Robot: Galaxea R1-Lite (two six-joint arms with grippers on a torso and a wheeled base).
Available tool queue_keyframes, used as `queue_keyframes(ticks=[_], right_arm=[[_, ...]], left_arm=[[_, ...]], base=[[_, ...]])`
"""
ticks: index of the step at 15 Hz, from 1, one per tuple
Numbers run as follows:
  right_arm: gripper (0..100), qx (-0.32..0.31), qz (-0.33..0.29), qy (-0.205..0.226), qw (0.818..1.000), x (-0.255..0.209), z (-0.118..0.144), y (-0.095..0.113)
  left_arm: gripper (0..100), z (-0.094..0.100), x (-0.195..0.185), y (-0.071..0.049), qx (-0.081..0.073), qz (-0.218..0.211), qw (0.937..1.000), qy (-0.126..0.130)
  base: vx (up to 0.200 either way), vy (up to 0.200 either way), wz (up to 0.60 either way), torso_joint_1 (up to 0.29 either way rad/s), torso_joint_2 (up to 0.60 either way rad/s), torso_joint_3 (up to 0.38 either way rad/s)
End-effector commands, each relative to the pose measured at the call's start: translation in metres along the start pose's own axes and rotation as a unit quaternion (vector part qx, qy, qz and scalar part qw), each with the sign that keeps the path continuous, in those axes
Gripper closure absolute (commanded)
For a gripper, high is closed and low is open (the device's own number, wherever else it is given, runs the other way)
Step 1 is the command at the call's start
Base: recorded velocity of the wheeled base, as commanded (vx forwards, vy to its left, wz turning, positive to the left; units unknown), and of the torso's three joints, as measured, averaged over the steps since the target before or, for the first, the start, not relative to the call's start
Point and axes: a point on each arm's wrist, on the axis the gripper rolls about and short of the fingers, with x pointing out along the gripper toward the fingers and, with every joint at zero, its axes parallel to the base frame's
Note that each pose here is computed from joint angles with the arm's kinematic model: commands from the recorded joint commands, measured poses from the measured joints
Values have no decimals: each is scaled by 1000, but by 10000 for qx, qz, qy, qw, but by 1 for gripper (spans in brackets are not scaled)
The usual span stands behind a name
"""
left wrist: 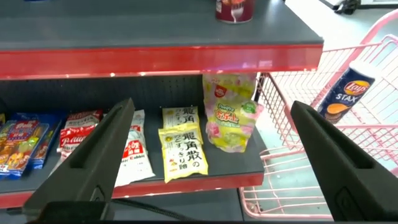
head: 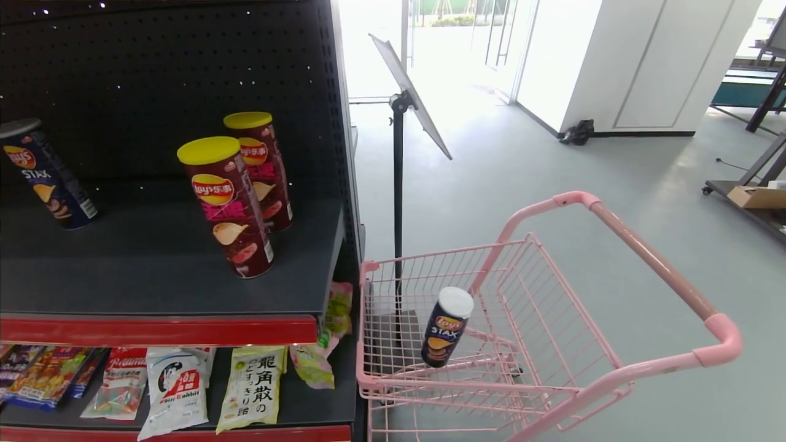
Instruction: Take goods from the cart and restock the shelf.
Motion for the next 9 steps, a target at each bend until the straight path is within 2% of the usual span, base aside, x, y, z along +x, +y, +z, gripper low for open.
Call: queue_keyframes(ticks=[1, 9], right_arm=[[0, 2, 7, -2, 10000, 0, 0, 0], [0, 2, 0, 6, 10000, 0, 0, 0]], left_arm=[[0, 0, 0, 0, -1, -1, 10000, 7], [0, 0, 0, 0, -1, -1, 10000, 7]], base=[[0, 0, 0, -134, 344, 198], [0, 0, 0, -167, 395, 227]])
